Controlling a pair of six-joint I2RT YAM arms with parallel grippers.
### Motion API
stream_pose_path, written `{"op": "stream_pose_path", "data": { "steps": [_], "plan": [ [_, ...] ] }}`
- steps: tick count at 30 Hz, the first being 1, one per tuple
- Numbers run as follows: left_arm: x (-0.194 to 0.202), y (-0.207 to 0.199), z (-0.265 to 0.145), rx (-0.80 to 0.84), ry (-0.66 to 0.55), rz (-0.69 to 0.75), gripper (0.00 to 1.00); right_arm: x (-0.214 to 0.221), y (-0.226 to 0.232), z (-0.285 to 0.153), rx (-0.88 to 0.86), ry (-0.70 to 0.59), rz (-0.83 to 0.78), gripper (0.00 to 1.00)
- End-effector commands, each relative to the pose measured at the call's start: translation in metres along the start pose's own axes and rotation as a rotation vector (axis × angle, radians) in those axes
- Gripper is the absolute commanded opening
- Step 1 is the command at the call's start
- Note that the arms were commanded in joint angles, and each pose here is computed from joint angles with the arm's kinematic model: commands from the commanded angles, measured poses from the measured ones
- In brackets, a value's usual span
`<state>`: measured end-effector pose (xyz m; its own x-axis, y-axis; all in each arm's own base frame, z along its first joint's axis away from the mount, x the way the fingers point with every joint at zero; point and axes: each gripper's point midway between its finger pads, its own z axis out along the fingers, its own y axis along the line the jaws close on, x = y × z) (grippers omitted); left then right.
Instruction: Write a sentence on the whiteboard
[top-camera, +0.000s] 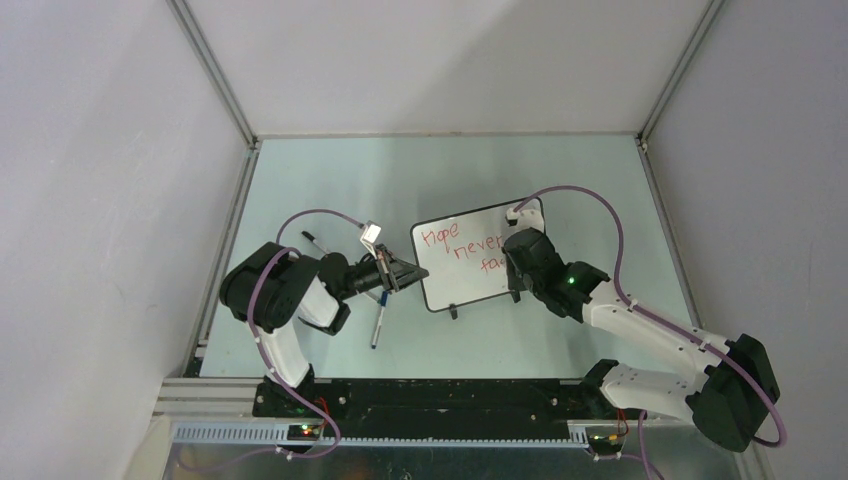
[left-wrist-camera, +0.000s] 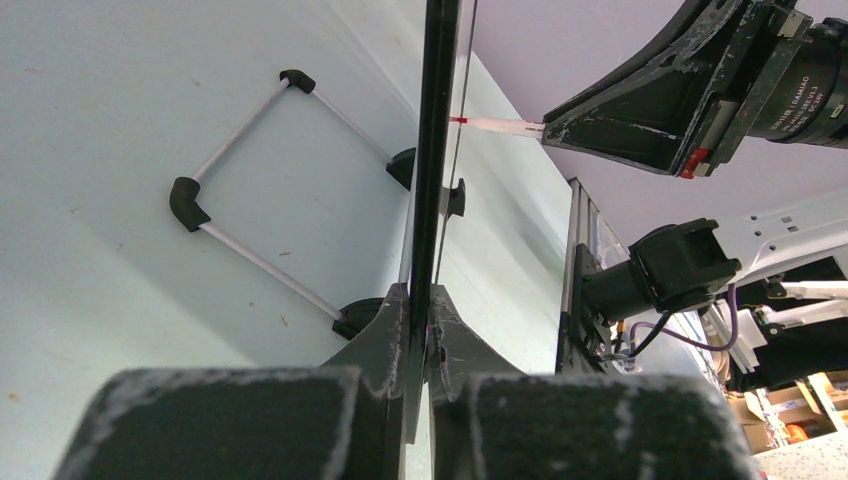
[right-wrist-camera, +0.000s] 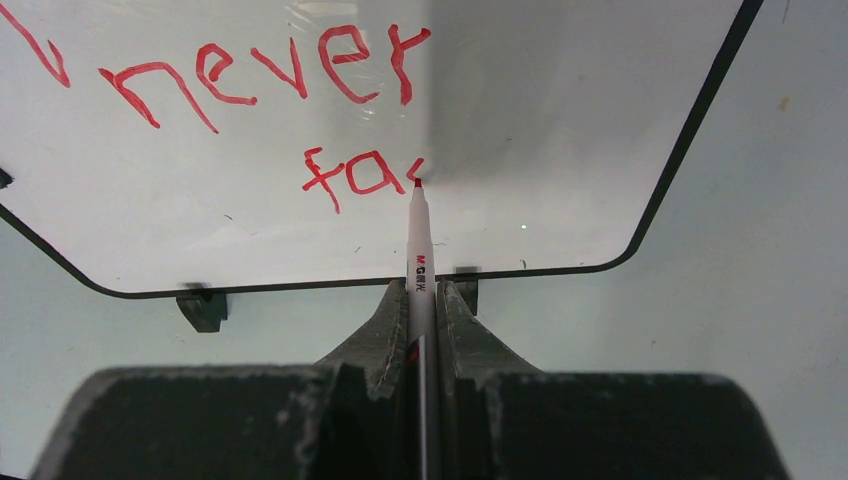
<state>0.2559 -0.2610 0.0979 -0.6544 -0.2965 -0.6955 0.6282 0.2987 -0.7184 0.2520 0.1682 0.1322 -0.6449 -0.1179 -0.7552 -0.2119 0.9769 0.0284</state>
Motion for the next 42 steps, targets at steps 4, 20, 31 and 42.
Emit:
{"op": "stream_pose_path", "data": {
  "steps": [4,20,31,42],
  "plan": [
    [-0.005,-0.006,0.003,0.031,-0.012,0.028,0.00,-0.016,-0.006,-0.002,0.029,-0.044,0.030,0.00],
    [-0.005,-0.006,0.003,0.028,-0.012,0.026,0.00,-0.041,0.003,-0.001,0.007,-0.076,0.032,0.00],
    [-0.005,-0.006,0.003,0.029,-0.012,0.026,0.00,-0.052,0.003,-0.001,0.014,-0.088,0.033,0.00],
    [-0.005,-0.005,0.003,0.030,-0.012,0.027,0.00,-0.034,0.001,0.001,0.021,-0.033,0.030,0.00]
  ]
}}
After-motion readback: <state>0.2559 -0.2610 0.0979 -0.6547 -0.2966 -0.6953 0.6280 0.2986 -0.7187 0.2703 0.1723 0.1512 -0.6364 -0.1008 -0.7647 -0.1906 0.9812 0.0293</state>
